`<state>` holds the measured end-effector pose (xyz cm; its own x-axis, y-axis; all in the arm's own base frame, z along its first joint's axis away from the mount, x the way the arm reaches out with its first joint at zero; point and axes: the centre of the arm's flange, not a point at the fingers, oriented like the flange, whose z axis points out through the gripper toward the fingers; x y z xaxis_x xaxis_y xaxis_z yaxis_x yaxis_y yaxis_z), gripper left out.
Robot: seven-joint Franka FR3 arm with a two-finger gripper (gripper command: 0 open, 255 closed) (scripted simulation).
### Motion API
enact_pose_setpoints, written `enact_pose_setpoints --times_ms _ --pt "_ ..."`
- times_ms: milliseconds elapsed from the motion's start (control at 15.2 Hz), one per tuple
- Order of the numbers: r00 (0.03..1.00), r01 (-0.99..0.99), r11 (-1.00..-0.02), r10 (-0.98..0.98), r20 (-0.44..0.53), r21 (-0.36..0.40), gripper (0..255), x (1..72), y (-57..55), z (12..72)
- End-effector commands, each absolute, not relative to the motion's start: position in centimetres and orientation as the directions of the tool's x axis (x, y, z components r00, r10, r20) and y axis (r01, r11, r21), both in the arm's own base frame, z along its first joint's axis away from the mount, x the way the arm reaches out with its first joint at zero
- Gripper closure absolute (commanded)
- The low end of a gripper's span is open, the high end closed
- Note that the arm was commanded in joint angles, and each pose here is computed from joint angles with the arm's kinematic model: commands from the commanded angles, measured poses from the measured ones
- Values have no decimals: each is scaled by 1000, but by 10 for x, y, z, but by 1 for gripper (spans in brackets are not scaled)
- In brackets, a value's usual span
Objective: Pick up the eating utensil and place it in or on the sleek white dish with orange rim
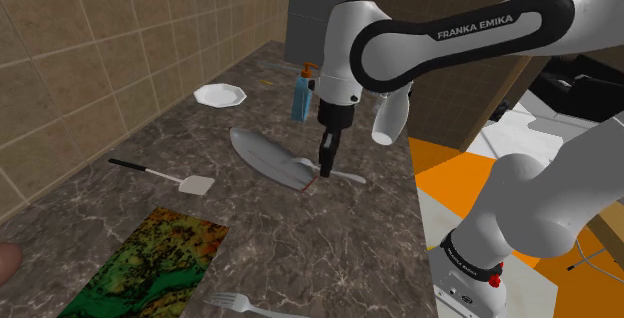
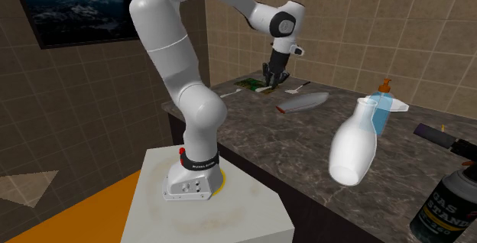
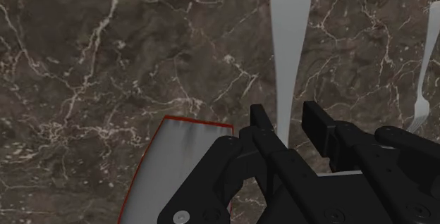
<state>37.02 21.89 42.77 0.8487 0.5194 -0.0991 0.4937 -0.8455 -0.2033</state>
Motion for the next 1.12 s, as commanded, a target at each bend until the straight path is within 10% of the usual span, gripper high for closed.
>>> enact_pose_setpoints --times_ms 0,1056 --pt "849 494 -845 520 -99 -203 255 396 218 424" --pt "849 494 -845 520 -99 -203 255 572 229 401"
